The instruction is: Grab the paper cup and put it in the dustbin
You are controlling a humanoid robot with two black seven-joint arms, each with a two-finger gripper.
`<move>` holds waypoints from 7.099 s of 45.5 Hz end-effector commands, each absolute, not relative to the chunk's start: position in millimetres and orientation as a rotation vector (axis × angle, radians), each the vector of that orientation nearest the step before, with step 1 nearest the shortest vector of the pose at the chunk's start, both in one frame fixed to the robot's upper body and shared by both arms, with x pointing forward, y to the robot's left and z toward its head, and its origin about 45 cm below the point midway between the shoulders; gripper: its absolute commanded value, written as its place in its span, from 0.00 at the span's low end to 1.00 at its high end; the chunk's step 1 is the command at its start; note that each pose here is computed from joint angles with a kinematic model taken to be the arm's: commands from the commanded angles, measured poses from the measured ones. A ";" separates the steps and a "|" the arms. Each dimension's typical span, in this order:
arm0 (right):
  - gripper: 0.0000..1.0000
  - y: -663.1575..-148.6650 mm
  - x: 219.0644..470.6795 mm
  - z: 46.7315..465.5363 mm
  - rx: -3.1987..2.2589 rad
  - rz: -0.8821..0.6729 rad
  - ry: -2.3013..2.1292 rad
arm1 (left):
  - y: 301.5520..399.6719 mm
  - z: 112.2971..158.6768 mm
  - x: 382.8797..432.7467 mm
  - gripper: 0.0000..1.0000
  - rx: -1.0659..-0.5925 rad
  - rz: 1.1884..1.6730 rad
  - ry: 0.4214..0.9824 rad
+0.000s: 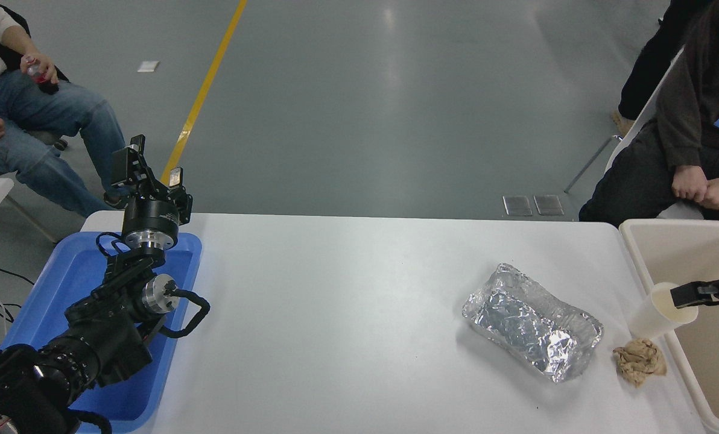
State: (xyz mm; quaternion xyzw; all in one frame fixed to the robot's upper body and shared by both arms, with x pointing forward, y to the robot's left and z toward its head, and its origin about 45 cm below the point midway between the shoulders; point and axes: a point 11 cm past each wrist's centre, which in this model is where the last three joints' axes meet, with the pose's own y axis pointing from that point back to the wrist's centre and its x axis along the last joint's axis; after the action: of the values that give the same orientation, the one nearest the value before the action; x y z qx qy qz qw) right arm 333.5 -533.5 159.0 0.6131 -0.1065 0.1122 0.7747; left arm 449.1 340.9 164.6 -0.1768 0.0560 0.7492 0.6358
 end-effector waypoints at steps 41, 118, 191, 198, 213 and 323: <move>0.00 -516.4 342.3 127.5 1.379 0.249 -0.337 | 340.8 164.6 449.1 1.00 -0.403 1.711 0.127; 0.00 -415.7 368.1 455.0 1.367 0.411 -0.232 | 341.6 164.7 449.1 1.00 -0.402 1.712 0.127; 0.00 -604.6 315.5 181.8 1.108 0.459 -0.273 | 340.9 164.6 449.1 1.00 -0.404 1.712 0.128; 0.00 -587.5 322.3 145.7 1.116 0.474 -0.289 | 340.9 164.6 449.1 1.00 -0.404 1.712 0.128; 0.00 -570.7 317.2 108.5 1.133 0.477 -0.321 | 340.9 164.6 449.1 1.00 -0.404 1.712 0.128; 1.00 -210.8 338.4 426.7 1.878 0.287 -0.052 | 340.9 164.6 449.1 1.00 -0.404 1.712 0.128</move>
State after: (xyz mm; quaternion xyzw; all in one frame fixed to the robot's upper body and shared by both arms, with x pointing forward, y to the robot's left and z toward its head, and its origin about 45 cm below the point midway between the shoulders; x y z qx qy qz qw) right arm 359.3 -248.3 383.0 0.7669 0.0016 0.1489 0.6242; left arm 449.2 340.6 164.7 -0.1769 0.0561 0.7490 0.6360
